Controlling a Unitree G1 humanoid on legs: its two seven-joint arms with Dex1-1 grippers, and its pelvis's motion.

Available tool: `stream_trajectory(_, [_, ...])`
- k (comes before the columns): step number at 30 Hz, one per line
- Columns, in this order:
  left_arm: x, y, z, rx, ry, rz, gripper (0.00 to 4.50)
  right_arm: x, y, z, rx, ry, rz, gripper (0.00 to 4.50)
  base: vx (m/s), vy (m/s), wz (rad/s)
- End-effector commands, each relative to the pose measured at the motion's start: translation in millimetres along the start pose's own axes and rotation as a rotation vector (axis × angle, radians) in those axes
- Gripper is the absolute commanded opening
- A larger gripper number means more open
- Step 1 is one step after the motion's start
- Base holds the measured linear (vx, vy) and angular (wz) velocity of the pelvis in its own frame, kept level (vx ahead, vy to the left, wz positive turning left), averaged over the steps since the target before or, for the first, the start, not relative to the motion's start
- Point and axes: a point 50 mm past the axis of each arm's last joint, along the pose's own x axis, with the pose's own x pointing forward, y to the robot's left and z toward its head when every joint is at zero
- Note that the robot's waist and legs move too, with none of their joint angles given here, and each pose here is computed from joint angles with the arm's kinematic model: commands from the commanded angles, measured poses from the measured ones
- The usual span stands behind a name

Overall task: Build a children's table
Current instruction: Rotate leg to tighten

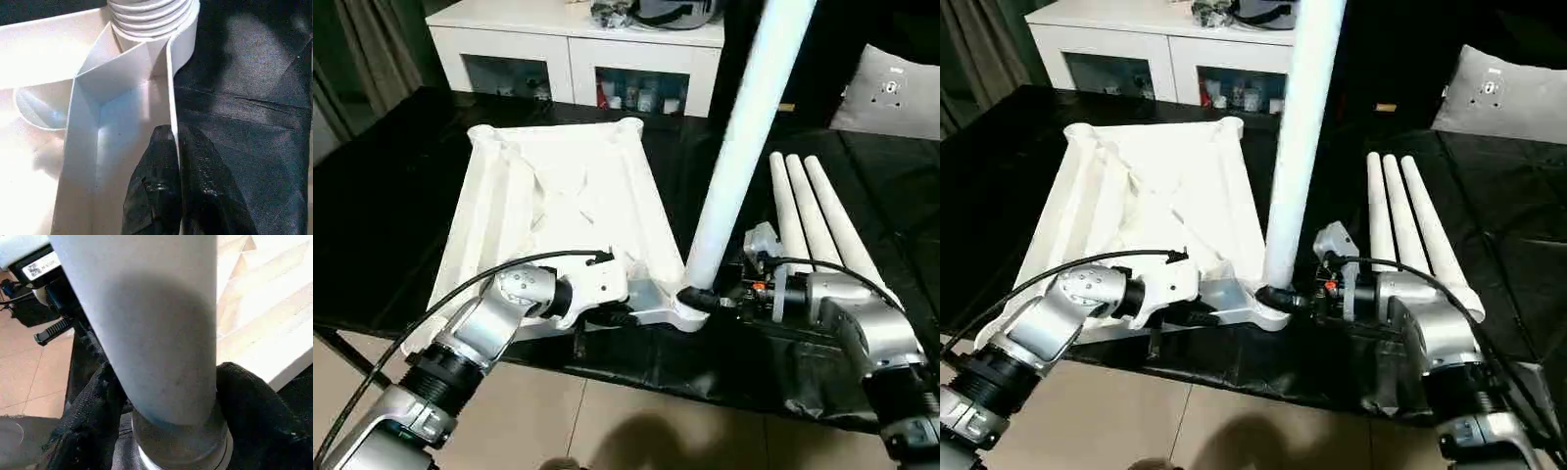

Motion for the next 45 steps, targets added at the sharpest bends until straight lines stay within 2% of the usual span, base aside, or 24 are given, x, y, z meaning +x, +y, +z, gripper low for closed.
stream_trajectory(1, [8.3,-15.2,-17.0,-0.027,0.082,-0.091,0.00,0.3,1.0,-2.6,0.014,0.017,0.030,2.78,0.000,0.000,0.00])
stream_trajectory(3, [8.3,-15.6,-17.6,-0.029,0.082,-0.094,0.00,0.7,1.6,-3.7,0.019,0.020,0.037,2.49,0.000,0.000,0.00])
stream_trajectory(9, [8.8,-15.6,-18.8,-0.033,0.083,-0.099,0.00,3.7,7.2,-10.6,0.036,0.023,0.048,2.17,0.000,0.000,0.00])
stream_trajectory(16, [9.2,-16.1,-19.1,-0.040,0.078,-0.099,0.00,10.1,18.7,-24.0,0.060,0.019,0.037,2.07,0.000,0.000,0.00])
stream_trajectory(23, [11.3,-16.5,-19.0,-0.061,0.070,-0.088,0.00,15.5,26.0,-31.1,0.069,0.013,-0.004,2.04,0.000,0.000,0.00])
stream_trajectory(25, [12.6,-15.9,-18.5,-0.077,0.063,-0.076,0.00,17.4,25.0,-33.4,0.074,0.012,-0.041,2.03,0.000,0.000,0.00])
stream_trajectory(27, [16.5,-13.0,-15.3,-0.130,0.031,-0.031,0.00,24.0,16.9,-37.4,0.081,0.022,-0.179,2.03,0.000,0.000,0.00])
stream_trajectory(30, [17.6,-12.2,-14.3,-0.144,0.023,-0.019,0.00,25.7,14.8,-38.0,0.082,0.025,-0.216,2.01,0.000,0.000,0.00])
stream_trajectory(31, [29.8,-4.7,-0.7,-0.248,-0.053,0.084,0.00,39.7,-0.2,-37.9,0.140,0.019,-0.450,2.00,0.000,0.000,0.00])
stream_trajectory(32, [34.4,-2.4,4.6,-0.287,-0.078,0.117,0.00,44.7,-4.5,-37.6,0.167,0.020,-0.525,1.99,0.000,0.000,0.00])
stream_trajectory(34, [39.5,0.2,10.7,-0.320,-0.103,0.152,0.00,49.4,-8.6,-37.0,0.202,0.014,-0.582,1.98,0.000,0.000,0.00])
stream_trajectory(35, [47.3,3.8,20.3,-0.369,-0.136,0.200,0.00,56.6,-13.8,-36.0,0.256,0.005,-0.655,1.98,0.000,0.000,0.00])
stream_trajectory(37, [58.3,7.5,34.7,-0.419,-0.179,0.255,0.00,67.7,-17.6,-36.1,0.287,0.029,-0.725,1.98,0.000,0.000,0.00])
stream_trajectory(40, [62.7,8.6,40.3,-0.433,-0.191,0.276,0.00,72.6,-18.0,-36.3,0.289,0.043,-0.744,1.98,0.000,0.000,0.00])
stream_trajectory(43, [66.4,8.4,42.4,-0.393,-0.173,0.291,0.00,78.3,-16.7,-37.3,0.297,0.054,-0.755,1.98,0.000,0.000,0.00])
stream_trajectory(45, [64.4,9.9,37.7,-0.373,-0.144,0.310,0.00,78.8,-16.5,-37.8,0.300,0.048,-0.760,2.54,0.000,0.000,0.00])
